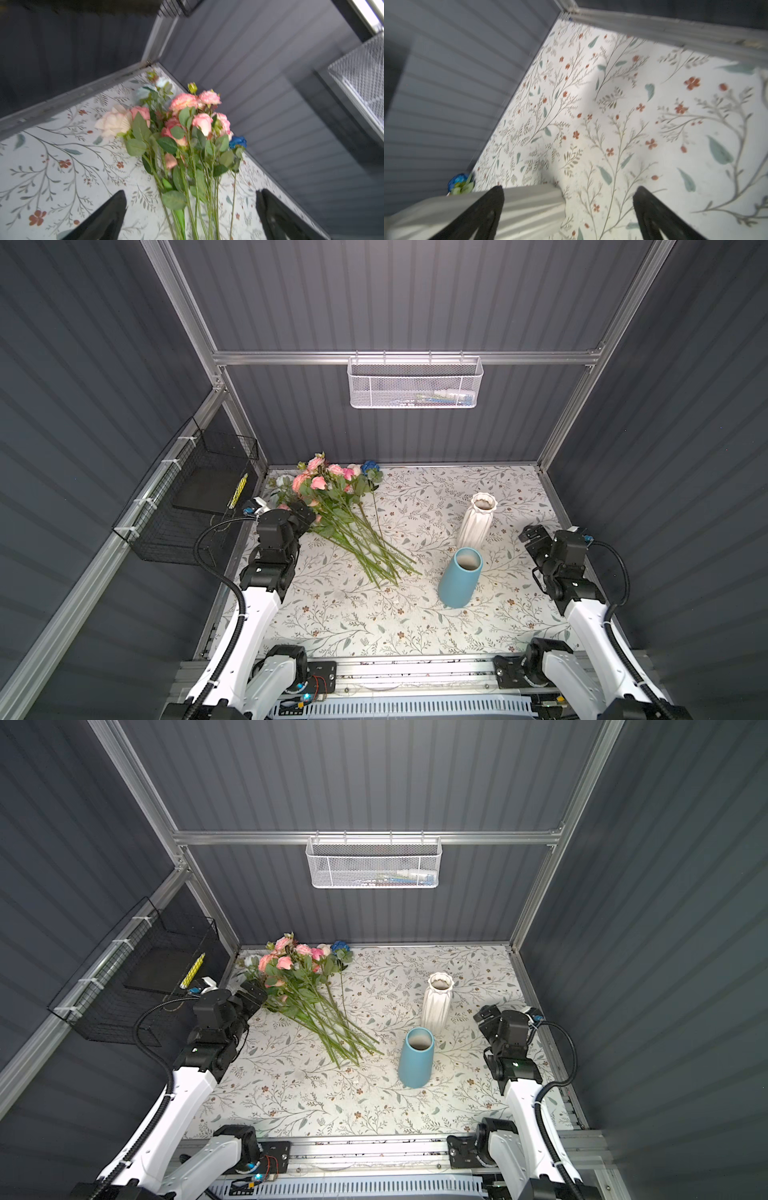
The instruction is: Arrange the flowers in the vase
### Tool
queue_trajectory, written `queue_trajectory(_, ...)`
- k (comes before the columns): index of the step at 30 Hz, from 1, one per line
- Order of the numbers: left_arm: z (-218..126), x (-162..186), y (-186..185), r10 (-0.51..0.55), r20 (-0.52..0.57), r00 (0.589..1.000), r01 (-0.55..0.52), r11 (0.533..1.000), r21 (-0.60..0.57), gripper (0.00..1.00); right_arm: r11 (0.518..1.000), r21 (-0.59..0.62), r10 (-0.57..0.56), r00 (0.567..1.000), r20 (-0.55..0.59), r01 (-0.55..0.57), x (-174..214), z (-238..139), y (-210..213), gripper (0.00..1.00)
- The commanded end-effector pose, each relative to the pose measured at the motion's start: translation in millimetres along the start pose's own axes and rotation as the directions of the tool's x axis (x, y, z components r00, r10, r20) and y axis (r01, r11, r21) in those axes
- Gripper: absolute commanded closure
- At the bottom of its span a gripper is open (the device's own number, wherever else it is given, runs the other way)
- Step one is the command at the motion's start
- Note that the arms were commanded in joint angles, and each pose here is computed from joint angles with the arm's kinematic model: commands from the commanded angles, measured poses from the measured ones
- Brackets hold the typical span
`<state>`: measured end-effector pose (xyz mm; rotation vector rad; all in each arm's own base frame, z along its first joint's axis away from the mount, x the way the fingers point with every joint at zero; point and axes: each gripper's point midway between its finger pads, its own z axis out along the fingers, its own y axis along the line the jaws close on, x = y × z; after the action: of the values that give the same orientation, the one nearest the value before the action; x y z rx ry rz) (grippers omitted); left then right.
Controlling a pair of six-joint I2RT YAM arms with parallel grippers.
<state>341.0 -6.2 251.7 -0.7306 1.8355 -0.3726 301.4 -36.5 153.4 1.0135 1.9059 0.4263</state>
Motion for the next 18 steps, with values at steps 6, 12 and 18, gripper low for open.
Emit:
queue_trajectory(6,-12,73,-11,0.000,-0.307,0.952,0.054,0.985,0.167,0.02,0.995,-0.079,0.024,0.945,-0.326,-0.053,94,-10,-11,0.04)
queue_trajectory(12,-14,92,-12,0.018,-0.369,0.929,0.064,0.975,0.210,0.04,0.994,-0.087,0.014,0.887,-0.462,-0.061,134,-2,-11,0.16)
queue_trajectory(18,-11,106,-9,0.007,-0.419,0.908,0.088,0.974,0.209,0.06,0.992,-0.061,0.060,0.852,-0.520,-0.108,171,-6,-8,0.21)
